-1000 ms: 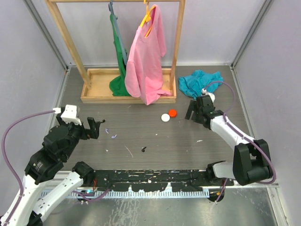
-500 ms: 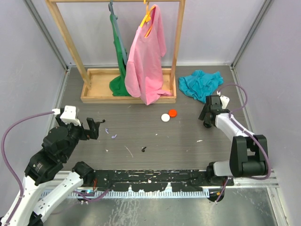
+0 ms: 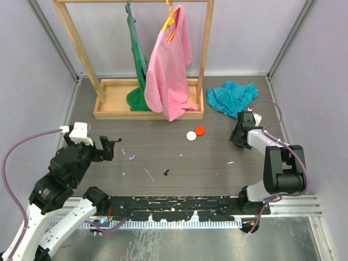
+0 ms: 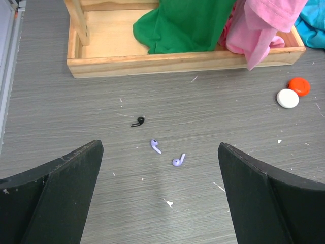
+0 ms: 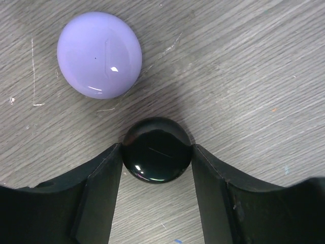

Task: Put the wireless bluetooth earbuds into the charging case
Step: Pick up the charging case at the center of the board.

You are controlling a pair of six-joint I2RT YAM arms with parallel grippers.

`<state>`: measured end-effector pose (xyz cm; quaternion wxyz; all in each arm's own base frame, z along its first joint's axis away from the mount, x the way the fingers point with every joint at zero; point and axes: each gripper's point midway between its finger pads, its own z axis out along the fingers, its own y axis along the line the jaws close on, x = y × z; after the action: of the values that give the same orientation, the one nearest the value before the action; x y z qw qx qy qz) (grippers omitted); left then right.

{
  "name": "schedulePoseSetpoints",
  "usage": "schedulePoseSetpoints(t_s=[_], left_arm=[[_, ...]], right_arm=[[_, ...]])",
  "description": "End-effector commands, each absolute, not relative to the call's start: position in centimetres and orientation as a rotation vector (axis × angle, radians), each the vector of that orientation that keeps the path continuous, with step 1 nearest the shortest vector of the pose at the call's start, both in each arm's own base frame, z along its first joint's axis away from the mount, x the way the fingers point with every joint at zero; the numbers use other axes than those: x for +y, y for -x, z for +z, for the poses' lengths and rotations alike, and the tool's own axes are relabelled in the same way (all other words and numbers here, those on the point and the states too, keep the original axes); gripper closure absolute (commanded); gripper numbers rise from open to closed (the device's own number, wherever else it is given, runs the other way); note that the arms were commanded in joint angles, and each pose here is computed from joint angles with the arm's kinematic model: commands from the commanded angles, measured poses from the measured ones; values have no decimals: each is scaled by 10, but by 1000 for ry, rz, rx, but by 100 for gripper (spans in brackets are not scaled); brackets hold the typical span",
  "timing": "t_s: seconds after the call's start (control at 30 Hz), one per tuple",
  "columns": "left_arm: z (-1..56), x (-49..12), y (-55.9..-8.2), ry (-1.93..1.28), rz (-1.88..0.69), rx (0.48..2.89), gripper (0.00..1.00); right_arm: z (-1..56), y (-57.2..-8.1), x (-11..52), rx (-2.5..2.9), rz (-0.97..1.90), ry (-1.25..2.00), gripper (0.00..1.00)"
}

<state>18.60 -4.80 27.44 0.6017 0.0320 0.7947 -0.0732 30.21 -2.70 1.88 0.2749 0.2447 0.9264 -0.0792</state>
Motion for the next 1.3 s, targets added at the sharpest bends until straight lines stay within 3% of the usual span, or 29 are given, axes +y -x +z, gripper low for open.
schedulePoseSetpoints(t_s=[0.0, 0.27, 0.73, 0.93, 1.27], left_arm=[[284, -51, -190, -68, -194, 1802, 2], [283, -61, -193, -86, -240, 1821, 2], [278, -100, -196, -104, -441, 1916, 2], [269, -127, -201, -67, -596, 1960, 2], [263, -167, -208, -43, -815, 2016, 1]], right_arm=[[22, -312, -23, 2470, -159, -628, 40], [38, -305, 0, 2481, -23, -541, 53], [115, -311, 125, 2314, 137, -9, 53], [148, -309, 197, 2115, 329, 192, 53], [200, -280, 281, 1715, 452, 526, 53]])
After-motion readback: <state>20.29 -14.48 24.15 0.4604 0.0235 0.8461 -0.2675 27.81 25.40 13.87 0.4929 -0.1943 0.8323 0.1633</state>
